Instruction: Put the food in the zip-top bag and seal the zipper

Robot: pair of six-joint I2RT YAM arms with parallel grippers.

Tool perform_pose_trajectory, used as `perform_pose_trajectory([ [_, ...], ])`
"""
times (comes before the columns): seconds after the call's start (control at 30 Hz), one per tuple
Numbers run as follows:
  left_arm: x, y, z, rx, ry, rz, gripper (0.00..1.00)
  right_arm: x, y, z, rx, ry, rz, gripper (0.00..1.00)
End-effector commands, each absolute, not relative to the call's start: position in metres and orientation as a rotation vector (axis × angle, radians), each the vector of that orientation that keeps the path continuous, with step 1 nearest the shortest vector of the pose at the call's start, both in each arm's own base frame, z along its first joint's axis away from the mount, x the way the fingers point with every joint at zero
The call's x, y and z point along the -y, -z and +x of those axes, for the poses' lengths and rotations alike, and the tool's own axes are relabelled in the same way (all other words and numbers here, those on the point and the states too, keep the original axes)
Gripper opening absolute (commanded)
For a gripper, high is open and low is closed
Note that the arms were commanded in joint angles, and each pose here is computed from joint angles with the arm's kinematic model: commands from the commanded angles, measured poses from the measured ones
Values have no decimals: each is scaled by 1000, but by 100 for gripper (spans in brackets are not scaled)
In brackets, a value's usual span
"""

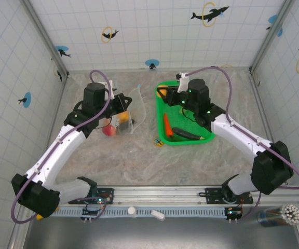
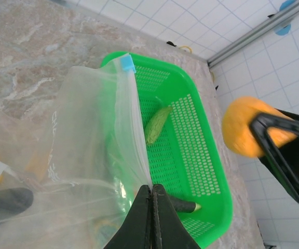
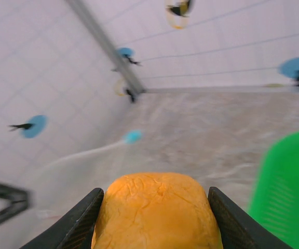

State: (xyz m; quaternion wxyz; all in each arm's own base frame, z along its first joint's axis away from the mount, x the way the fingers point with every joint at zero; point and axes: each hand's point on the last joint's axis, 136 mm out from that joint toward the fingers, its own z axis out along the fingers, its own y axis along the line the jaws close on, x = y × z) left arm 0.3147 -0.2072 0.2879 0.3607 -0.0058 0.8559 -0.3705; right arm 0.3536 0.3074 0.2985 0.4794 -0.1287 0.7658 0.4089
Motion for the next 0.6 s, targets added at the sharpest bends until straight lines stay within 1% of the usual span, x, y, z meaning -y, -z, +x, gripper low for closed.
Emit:
perform_pose_trajectory([
  [0.0, 206, -299, 313, -2175, 979, -23, 0, -342, -332, 326, -1771, -1182, -359, 46],
  [0.13, 206, -304, 313, -2165, 979, -27, 0, -372, -321, 313, -1796, -1232, -368, 46],
  [0.37, 202, -308, 313, -2156, 958, -32, 0, -389, -292, 310, -1847, -1351, -304, 46],
  [0.57, 201, -313, 314, -2141, 950, -30, 0, -410, -265, 308, -1952, -1306, -330, 46],
])
